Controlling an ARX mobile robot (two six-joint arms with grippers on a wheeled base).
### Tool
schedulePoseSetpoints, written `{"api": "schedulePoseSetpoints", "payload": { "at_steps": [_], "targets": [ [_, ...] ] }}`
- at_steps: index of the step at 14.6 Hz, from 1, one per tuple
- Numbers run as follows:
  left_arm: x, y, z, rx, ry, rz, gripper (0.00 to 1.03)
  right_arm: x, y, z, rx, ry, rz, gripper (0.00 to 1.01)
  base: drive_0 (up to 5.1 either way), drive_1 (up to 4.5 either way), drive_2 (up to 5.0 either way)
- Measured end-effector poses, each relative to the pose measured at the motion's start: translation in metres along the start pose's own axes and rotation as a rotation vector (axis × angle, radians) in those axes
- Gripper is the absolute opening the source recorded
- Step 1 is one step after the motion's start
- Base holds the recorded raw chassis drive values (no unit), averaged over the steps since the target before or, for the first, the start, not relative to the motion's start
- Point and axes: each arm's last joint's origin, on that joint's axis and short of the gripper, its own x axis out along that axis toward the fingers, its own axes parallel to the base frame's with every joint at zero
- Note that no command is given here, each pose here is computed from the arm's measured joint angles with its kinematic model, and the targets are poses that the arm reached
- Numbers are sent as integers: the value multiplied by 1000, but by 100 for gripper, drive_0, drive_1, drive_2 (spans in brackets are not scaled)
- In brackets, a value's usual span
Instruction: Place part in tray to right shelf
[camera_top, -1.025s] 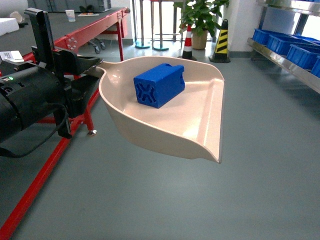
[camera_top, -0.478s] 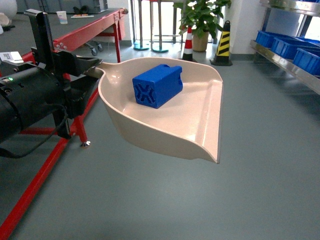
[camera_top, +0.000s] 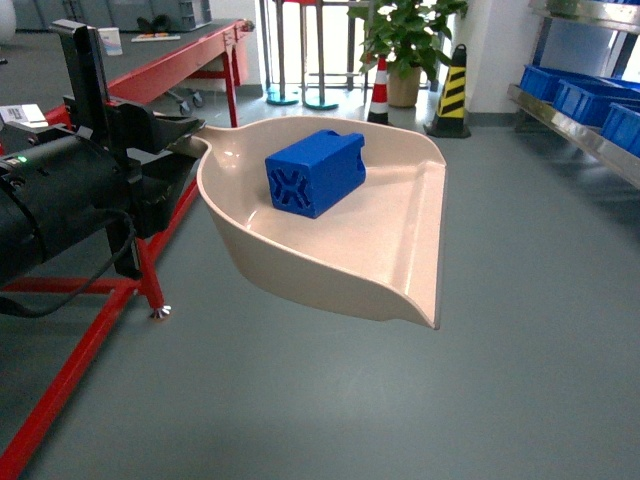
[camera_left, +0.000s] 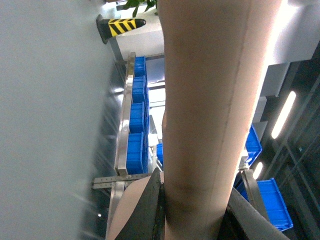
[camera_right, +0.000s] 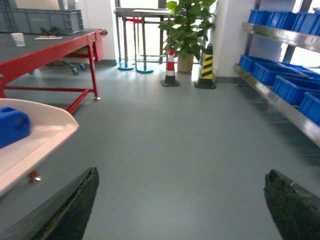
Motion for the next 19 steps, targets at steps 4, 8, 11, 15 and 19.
{"api": "schedulePoseSetpoints", "payload": {
  "at_steps": [4, 8, 11, 15, 19],
  "targets": [
    [0, 0, 0, 0, -3, -4, 17, 0, 0, 0, 0, 2, -1, 98, -14, 420, -447],
    [0, 0, 0, 0, 0, 1, 17, 0, 0, 0, 0, 0, 0, 98, -8, 426, -441],
    [0, 0, 1, 0, -5, -1, 17, 0, 0, 0, 0, 0, 0, 98, -29, 404, -462],
    [0, 0, 1, 0, -6, -3, 17, 0, 0, 0, 0, -1, 0, 98, -181, 140, -503],
    [0, 0, 1, 0, -3, -3, 17, 1, 0, -1, 0, 6, 0, 98, -152, -152, -152]
  ]
}}
